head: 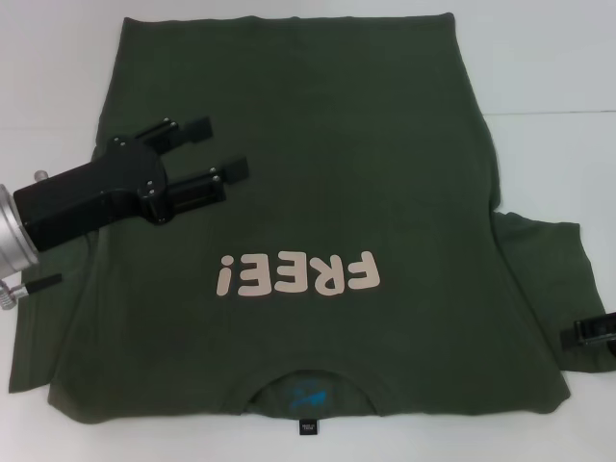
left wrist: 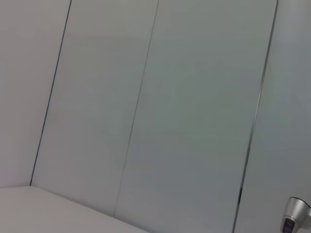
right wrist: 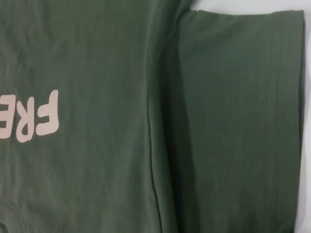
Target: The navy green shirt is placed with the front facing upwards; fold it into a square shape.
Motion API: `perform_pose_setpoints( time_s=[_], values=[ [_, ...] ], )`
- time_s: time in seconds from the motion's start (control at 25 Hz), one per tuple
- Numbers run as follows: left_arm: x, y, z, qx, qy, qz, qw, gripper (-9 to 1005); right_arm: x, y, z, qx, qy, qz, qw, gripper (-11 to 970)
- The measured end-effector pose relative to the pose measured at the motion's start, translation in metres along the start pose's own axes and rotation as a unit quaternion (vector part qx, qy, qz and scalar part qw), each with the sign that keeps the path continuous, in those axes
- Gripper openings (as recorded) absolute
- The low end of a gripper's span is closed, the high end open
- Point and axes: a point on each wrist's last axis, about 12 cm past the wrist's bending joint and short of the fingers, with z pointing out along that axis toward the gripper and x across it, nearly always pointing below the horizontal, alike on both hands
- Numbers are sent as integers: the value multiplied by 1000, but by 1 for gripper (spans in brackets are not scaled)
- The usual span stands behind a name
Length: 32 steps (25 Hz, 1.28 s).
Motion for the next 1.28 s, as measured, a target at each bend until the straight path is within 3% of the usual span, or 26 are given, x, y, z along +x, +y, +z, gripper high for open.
perform_pose_setpoints(
  time_s=[0.48, 0.6, 1.28],
  values=[
    [0, 0, 0, -1, -1, 0, 1000, 860, 0, -1, 2, -1, 0, 2, 1000, 922],
    [0, 0, 0, -1, -1, 0, 1000, 860, 1, -1, 3, 0, 2, 4, 1000, 876],
    [-1, 0, -2, -5, -9, -1, 1000, 860, 2, -9, -6, 6, -17, 11, 1000, 179]
  ],
)
